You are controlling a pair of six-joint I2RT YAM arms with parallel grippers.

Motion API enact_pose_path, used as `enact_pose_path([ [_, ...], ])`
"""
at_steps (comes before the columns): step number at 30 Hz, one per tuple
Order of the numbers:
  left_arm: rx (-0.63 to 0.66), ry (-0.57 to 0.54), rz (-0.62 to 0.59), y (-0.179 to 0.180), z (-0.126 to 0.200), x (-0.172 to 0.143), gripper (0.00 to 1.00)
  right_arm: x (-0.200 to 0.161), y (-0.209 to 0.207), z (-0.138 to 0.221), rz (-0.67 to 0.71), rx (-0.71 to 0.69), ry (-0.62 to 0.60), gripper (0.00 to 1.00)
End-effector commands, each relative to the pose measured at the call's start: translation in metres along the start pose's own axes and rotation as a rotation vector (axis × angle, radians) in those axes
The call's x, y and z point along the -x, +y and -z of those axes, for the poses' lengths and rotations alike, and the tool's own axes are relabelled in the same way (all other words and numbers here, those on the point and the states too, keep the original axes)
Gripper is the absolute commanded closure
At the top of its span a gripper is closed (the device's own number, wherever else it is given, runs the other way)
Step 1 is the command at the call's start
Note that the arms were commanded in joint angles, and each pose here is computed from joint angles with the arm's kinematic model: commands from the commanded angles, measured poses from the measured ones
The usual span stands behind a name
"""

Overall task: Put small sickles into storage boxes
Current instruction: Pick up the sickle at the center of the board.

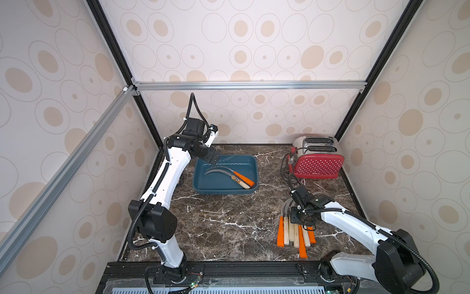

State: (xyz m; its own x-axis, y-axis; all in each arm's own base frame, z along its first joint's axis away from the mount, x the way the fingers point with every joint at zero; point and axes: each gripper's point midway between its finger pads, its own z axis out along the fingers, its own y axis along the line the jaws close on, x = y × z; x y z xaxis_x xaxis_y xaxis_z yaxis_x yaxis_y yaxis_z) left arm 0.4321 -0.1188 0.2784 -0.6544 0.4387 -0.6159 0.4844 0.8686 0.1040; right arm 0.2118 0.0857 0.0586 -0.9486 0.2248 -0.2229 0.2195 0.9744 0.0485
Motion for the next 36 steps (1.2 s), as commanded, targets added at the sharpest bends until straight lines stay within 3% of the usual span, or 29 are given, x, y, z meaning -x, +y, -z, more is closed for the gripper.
enact_pose_path([
  [1, -0.031, -0.003, -0.017, -0.006, 0.004, 0.003, 0.01, 0.004, -0.011, 0.007, -0.036, -0.020, -0.002, 0.52],
  [15, -0.030, -0.021, -0.033, -0.007, 0.004, 0.005, 0.01, 0.003, -0.034, -0.007, -0.106, -0.073, 0.024, 0.55],
  [29, -0.030, -0.028, -0.038, -0.006, 0.001, 0.005, 0.01, 0.012, -0.055, -0.014, -0.194, -0.103, 0.000, 0.51],
  [36, -0.023, -0.026, -0.042, -0.006, 0.002, 0.003, 0.01, 0.020, -0.040, -0.013, -0.168, -0.028, 0.000, 0.51],
])
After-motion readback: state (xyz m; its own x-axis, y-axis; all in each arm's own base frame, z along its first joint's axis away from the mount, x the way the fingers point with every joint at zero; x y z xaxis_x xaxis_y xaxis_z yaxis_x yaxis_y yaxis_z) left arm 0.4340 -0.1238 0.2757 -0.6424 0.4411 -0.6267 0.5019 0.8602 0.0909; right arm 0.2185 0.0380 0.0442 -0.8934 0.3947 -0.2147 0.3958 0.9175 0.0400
